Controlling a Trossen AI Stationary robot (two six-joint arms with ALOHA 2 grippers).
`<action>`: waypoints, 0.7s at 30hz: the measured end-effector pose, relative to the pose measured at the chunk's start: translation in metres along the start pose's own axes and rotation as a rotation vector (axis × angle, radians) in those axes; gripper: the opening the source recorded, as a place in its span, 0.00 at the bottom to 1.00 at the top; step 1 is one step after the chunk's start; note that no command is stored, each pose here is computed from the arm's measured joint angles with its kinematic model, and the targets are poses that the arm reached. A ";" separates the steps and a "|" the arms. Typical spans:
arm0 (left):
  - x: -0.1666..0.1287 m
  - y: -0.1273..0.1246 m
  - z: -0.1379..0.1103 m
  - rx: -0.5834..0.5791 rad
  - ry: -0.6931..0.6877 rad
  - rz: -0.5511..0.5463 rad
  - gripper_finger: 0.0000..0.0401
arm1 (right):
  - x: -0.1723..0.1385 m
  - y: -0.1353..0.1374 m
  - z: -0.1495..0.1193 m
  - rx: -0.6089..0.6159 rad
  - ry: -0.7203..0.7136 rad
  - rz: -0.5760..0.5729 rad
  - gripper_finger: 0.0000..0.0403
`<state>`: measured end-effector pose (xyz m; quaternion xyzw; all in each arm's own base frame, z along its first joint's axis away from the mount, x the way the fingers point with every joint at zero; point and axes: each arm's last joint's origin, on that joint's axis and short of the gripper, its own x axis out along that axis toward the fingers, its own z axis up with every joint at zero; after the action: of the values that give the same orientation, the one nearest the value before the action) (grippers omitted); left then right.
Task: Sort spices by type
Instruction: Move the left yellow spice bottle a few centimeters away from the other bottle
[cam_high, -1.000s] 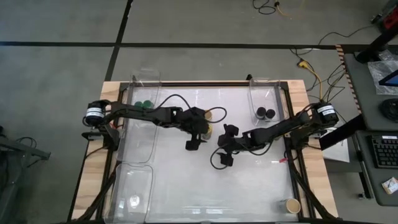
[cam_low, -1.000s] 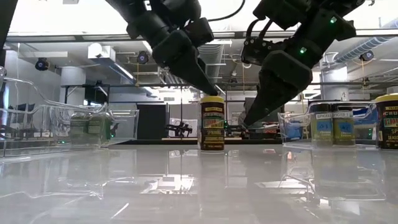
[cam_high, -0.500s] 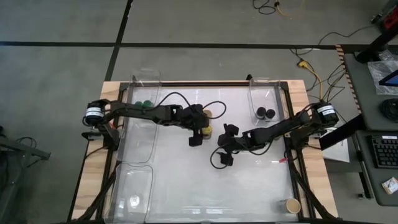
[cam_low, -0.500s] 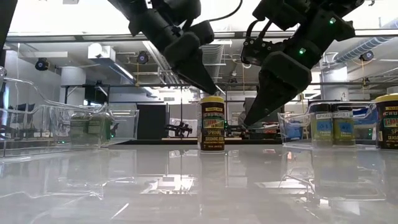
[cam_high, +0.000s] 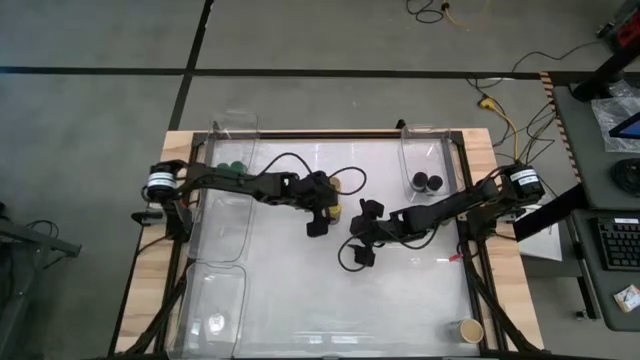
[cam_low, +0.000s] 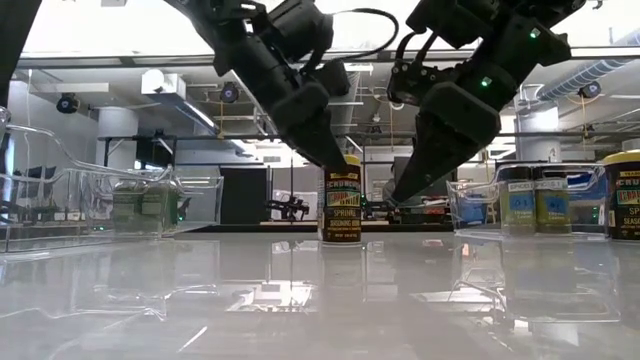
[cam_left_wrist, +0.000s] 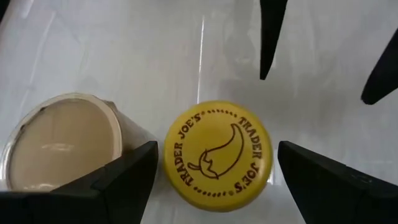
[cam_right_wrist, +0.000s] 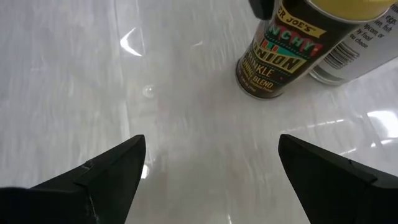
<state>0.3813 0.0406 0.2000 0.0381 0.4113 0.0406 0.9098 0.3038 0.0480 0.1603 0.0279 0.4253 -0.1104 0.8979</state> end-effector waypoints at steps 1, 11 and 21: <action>0.000 0.000 0.000 -0.001 0.001 0.000 0.79 | 0.000 0.000 0.000 -0.001 0.002 0.000 0.89; -0.002 0.000 0.004 -0.042 -0.036 0.003 0.78 | 0.000 0.000 0.000 -0.001 0.002 -0.001 0.89; -0.001 0.000 0.003 -0.046 -0.028 0.004 0.68 | 0.000 0.000 0.000 -0.001 0.002 0.000 0.89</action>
<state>0.3828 0.0406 0.2028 0.0185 0.3976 0.0514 0.9159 0.3036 0.0479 0.1601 0.0276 0.4263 -0.1104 0.8974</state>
